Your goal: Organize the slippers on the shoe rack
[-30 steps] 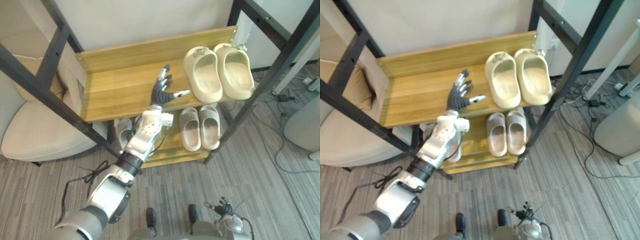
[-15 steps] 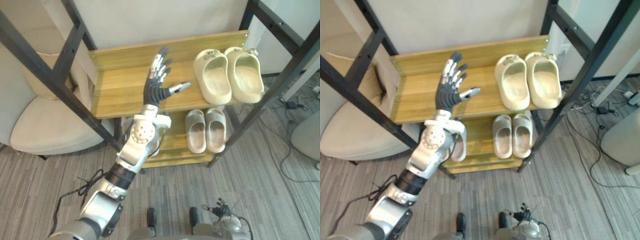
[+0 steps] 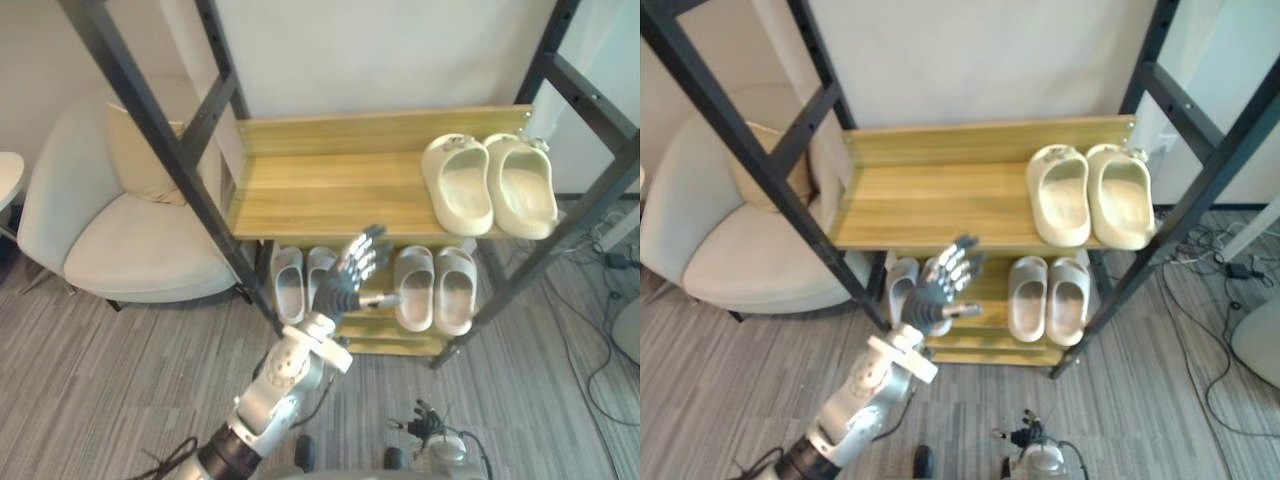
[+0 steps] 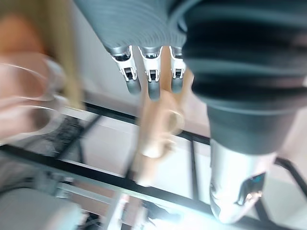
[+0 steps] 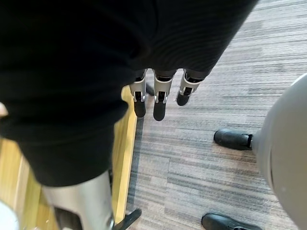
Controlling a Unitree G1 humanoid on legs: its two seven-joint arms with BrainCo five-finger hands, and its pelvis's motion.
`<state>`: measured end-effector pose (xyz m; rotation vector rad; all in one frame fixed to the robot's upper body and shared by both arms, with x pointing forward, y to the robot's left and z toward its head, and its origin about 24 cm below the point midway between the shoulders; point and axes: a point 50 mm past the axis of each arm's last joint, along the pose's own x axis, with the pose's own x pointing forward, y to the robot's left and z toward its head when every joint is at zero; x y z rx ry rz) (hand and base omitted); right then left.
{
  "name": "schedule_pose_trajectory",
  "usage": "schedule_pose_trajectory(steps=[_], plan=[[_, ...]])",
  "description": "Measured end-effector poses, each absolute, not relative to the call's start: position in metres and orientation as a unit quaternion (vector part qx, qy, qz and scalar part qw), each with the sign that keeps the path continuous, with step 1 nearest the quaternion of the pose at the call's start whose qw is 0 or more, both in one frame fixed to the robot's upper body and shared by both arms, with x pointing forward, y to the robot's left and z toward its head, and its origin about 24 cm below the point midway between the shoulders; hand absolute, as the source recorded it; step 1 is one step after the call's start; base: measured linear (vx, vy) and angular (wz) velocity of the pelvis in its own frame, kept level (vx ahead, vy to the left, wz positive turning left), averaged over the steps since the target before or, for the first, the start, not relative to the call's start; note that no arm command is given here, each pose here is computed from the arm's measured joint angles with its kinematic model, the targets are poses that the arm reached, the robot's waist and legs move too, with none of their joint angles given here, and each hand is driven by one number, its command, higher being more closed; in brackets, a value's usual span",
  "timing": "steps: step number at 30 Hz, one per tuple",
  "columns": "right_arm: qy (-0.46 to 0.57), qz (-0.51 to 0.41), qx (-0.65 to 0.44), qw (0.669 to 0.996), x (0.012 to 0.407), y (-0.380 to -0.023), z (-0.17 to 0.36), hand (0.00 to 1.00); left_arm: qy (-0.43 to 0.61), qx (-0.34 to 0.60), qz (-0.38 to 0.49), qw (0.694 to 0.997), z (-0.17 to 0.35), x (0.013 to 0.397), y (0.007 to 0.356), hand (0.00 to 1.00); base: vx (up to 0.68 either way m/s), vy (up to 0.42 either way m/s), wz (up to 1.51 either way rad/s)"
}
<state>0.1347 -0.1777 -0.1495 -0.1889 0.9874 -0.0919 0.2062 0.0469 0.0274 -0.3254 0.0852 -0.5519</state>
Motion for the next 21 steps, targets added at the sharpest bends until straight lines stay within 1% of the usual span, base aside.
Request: schedule_pose_trajectory(steps=[2, 3, 5, 6, 8, 9, 11, 13, 16, 21], plan=[[0.473, -0.03, -0.103, 0.874, 0.134, -0.175, -0.15, 0.0, 0.12, -0.132, -0.243, 0.953, -0.011, 0.192, 0.062, 0.0, -0.01, -0.013, 0.1], [0.474, -0.03, -0.103, 0.874, 0.133, -0.176, -0.15, 0.0, 0.134, -0.125, -0.236, 0.954, -0.018, 0.19, 0.065, 0.0, 0.0, -0.017, 0.11], [0.48, -0.03, -0.104, 0.871, 0.127, -0.177, -0.152, 0.0, 0.228, -0.081, -0.184, 0.953, -0.062, 0.171, 0.094, 0.0, 0.0, -0.018, 0.09], [0.48, -0.031, -0.104, 0.87, 0.126, -0.178, -0.152, 0.0, 0.239, -0.077, -0.175, 0.952, -0.066, 0.169, 0.098, 0.0, 0.0, 0.0, 0.0], [0.488, -0.035, -0.112, 0.865, 0.116, -0.189, -0.153, 0.0, 0.3, -0.04, -0.123, 0.945, -0.094, 0.154, 0.127, 0.0, 0.0, 0.0, 0.0], [0.487, -0.037, -0.113, 0.865, 0.115, -0.192, -0.153, 0.0, 0.311, -0.032, -0.114, 0.943, -0.098, 0.151, 0.132, 0.0, 0.0, 0.0, 0.0], [0.488, -0.055, -0.107, 0.865, 0.113, -0.201, -0.153, 0.0, 0.36, 0.008, -0.081, 0.929, -0.118, 0.137, 0.154, 0.0, 0.0, 0.0, 0.0], [0.49, -0.054, -0.107, 0.863, 0.11, -0.202, -0.153, 0.0, 0.396, 0.03, -0.054, 0.916, -0.129, 0.125, 0.166, 0.0, 0.02, -0.009, 0.07], [0.492, -0.058, -0.102, 0.863, 0.109, -0.202, -0.154, 0.0, 0.432, 0.055, -0.017, 0.9, -0.141, 0.112, 0.175, 0.0, 0.01, -0.01, 0.14], [0.499, -0.063, -0.092, 0.859, 0.106, -0.2, -0.156, 0.0, 0.458, 0.072, 0.016, 0.886, -0.148, 0.103, 0.183, 0.0, 0.01, -0.005, 0.06]])
